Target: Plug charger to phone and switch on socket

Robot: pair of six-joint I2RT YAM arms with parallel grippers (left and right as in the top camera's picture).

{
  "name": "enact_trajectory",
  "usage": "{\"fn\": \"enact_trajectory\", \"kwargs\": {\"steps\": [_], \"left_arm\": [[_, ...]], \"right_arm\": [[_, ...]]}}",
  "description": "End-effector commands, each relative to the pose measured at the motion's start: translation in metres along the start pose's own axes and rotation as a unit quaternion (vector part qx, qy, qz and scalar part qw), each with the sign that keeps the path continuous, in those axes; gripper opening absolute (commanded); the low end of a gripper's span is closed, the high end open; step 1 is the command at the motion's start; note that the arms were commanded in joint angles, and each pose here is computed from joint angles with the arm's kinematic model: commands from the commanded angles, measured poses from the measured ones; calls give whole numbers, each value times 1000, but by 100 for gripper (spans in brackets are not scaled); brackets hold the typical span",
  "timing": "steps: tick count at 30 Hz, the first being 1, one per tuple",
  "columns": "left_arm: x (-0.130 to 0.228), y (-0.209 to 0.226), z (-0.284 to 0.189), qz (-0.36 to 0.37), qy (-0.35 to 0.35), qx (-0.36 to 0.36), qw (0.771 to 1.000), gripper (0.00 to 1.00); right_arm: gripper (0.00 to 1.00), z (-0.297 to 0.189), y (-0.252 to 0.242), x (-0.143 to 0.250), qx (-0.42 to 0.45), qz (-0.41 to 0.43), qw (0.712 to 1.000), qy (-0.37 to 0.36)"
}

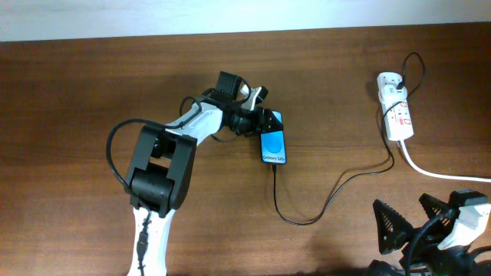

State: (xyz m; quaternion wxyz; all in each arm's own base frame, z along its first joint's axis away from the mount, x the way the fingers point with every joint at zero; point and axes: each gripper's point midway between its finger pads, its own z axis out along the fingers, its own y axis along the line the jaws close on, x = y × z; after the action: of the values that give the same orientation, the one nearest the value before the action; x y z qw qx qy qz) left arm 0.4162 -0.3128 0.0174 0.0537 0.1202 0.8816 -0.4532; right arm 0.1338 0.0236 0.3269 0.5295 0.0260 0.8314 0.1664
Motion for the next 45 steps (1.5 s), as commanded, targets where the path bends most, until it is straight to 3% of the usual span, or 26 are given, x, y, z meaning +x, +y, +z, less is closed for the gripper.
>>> {"fn": "enact_trajectory", "kwargs": {"steps": [1,5,9,11,14,19,23,28,37,41,45], "left_arm": [[16,57,7,-49,4,-102,994,66],[21,70,3,-95,3,-138,986,75],[27,79,-6,-116,18,-184,976,74],[29,90,-20,-117,26,-243,962,76],[28,90,-20,-108,27,-242,964,82],[38,98,-26,-117,40,-270,955,82],[44,107,-33,-112,50,-301,946,100],[43,108,-44,-113,57,-330,936,100],[23,94,-66,-107,50,-364,924,100],[6,76,-119,-105,26,-419,901,100],[-17,3,-207,-61,-77,-443,891,100]], "right_arm": [[99,3,-4,3,13,2,1000,0],[99,11,-4,9,18,4,1000,7],[99,11,-4,8,20,14,1000,2],[99,11,-4,6,19,15,1000,-1],[99,11,-4,6,19,16,1000,-1],[99,13,-12,5,45,14,999,-10],[99,29,-22,23,82,110,991,-3],[99,49,-31,53,117,198,973,13],[99,50,-44,54,157,217,963,-5],[98,59,-54,54,221,206,953,-11],[98,66,-68,41,304,230,924,-18]]}}
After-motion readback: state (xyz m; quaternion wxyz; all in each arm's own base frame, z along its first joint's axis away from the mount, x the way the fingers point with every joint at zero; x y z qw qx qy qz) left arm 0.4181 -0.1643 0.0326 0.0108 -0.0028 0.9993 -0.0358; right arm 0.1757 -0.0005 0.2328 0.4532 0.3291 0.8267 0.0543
